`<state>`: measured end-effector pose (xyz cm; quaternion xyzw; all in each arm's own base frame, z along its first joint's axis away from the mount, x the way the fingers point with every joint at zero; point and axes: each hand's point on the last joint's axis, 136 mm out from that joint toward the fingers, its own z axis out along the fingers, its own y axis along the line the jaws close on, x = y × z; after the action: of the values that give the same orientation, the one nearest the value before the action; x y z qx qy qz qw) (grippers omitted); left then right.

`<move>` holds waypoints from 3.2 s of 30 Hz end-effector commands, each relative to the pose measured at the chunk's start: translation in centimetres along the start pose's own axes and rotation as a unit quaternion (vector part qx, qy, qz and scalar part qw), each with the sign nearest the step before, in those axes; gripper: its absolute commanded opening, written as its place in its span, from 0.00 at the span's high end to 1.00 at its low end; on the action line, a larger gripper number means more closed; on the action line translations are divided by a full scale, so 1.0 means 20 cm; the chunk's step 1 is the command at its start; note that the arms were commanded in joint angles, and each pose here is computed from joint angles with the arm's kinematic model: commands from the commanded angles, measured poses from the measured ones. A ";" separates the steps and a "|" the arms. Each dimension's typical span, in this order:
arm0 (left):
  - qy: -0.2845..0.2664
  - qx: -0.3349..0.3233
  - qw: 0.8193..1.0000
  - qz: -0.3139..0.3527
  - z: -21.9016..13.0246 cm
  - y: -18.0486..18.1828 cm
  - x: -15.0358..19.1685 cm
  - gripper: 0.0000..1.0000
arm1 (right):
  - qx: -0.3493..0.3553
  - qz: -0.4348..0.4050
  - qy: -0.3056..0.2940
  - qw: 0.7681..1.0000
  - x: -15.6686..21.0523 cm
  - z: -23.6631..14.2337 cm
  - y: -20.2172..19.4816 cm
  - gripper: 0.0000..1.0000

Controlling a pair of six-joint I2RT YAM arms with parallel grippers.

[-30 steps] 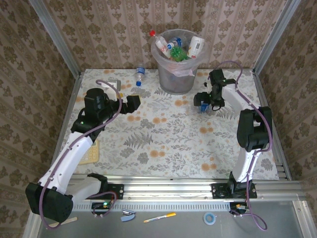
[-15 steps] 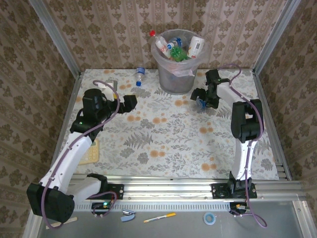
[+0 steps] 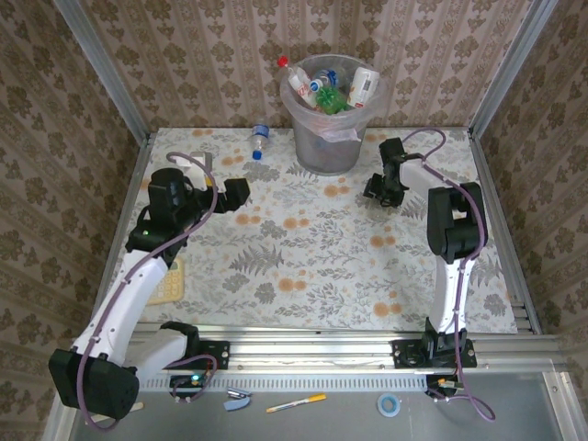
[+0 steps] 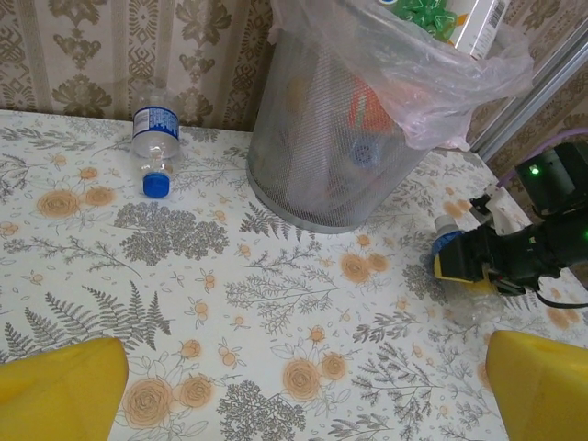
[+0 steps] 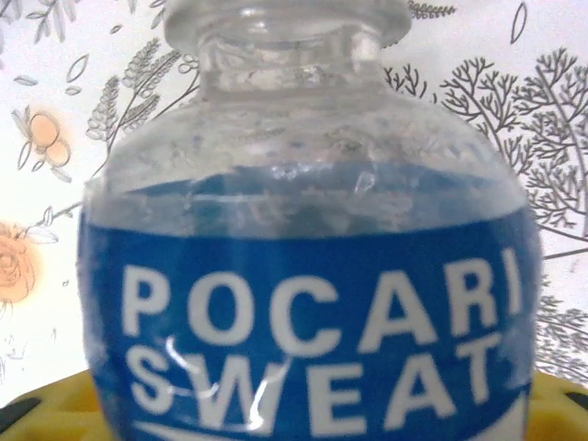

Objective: Throw the plastic bottles in the bin

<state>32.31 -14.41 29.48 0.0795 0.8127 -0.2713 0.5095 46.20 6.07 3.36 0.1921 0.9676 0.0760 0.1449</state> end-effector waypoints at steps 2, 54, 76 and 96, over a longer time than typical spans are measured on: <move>-0.005 -0.002 1.000 0.008 -0.03 0.01 -0.01 0.00 | -0.045 -0.024 -0.062 0.997 -0.04 -0.26 0.09 0.52; 0.097 -0.094 0.990 -0.052 0.33 0.28 0.08 0.00 | -0.231 -0.209 -0.405 0.859 -0.32 -1.76 0.70 0.00; 0.236 -0.142 0.961 -0.037 1.35 0.81 0.21 0.08 | -0.153 -0.169 -0.257 0.939 0.27 -1.32 0.16 0.00; 0.256 -0.150 0.952 -0.077 1.70 0.91 0.45 0.42 | -0.161 -0.171 -0.241 0.942 0.26 -1.23 0.19 0.00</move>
<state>62.54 -18.44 4.30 0.0153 0.9456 -0.1602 0.2829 35.05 9.04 26.07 0.0074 0.8991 0.1436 0.4135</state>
